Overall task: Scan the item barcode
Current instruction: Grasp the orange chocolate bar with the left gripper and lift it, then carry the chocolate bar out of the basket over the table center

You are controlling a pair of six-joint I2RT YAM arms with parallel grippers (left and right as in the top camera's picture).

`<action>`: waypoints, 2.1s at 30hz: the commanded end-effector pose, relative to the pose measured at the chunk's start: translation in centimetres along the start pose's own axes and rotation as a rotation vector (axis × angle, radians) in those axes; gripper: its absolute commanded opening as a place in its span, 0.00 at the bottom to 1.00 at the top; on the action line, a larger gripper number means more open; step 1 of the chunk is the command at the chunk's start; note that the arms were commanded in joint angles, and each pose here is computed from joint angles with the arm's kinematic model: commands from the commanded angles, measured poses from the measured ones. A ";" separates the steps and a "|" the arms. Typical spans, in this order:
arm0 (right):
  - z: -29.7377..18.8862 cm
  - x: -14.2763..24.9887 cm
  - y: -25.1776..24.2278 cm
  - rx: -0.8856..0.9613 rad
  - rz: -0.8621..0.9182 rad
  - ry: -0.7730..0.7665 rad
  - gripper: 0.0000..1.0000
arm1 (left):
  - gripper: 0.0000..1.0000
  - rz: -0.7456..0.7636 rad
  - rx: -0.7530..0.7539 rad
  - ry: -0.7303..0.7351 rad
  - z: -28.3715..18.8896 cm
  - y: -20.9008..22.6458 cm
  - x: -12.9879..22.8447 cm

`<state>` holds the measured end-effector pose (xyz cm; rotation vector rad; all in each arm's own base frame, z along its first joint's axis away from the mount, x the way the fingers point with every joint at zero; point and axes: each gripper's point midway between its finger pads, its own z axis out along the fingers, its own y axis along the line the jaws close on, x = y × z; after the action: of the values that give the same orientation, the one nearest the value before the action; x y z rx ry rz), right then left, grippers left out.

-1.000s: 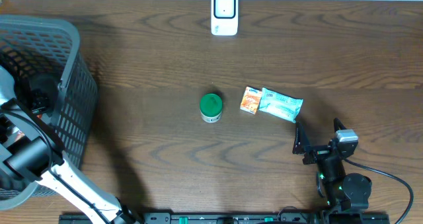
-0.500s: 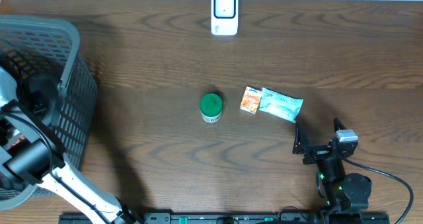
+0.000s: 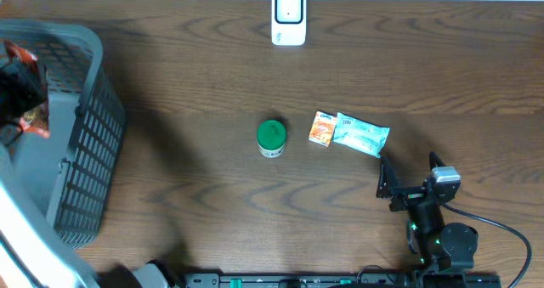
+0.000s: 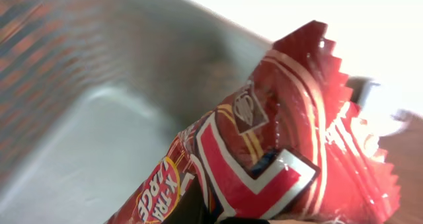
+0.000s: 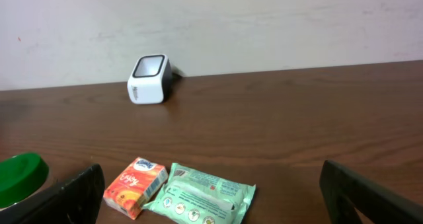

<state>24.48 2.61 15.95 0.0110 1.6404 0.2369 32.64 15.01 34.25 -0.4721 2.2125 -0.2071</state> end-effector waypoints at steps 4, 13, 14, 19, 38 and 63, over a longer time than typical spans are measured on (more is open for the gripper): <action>0.0 0.0 0.0 0.001 0.011 0.000 0.99 | 0.07 0.149 0.776 -0.090 -10.0 -16.2 1.7; 0.0 0.0 0.0 0.001 0.011 0.000 0.99 | 0.07 0.436 1.381 0.043 -10.6 -25.1 10.1; 0.0 0.0 0.0 0.001 0.011 0.000 0.99 | 0.07 0.448 1.408 0.065 -9.8 -25.5 11.0; 0.0 0.0 0.0 0.001 0.011 0.000 0.99 | 0.07 0.499 1.524 0.162 -6.8 -27.5 15.2; 0.0 0.0 0.0 0.001 0.011 0.000 0.99 | 0.07 0.710 1.895 0.406 -3.8 -36.1 28.7; 0.8 5.7 -0.9 0.036 0.041 0.246 0.99 | 0.07 0.784 1.922 0.280 -3.2 -36.7 27.8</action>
<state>24.90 2.66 12.74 0.0249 1.7811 0.2420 23.55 -30.03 26.91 1.4332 1.3781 -1.6931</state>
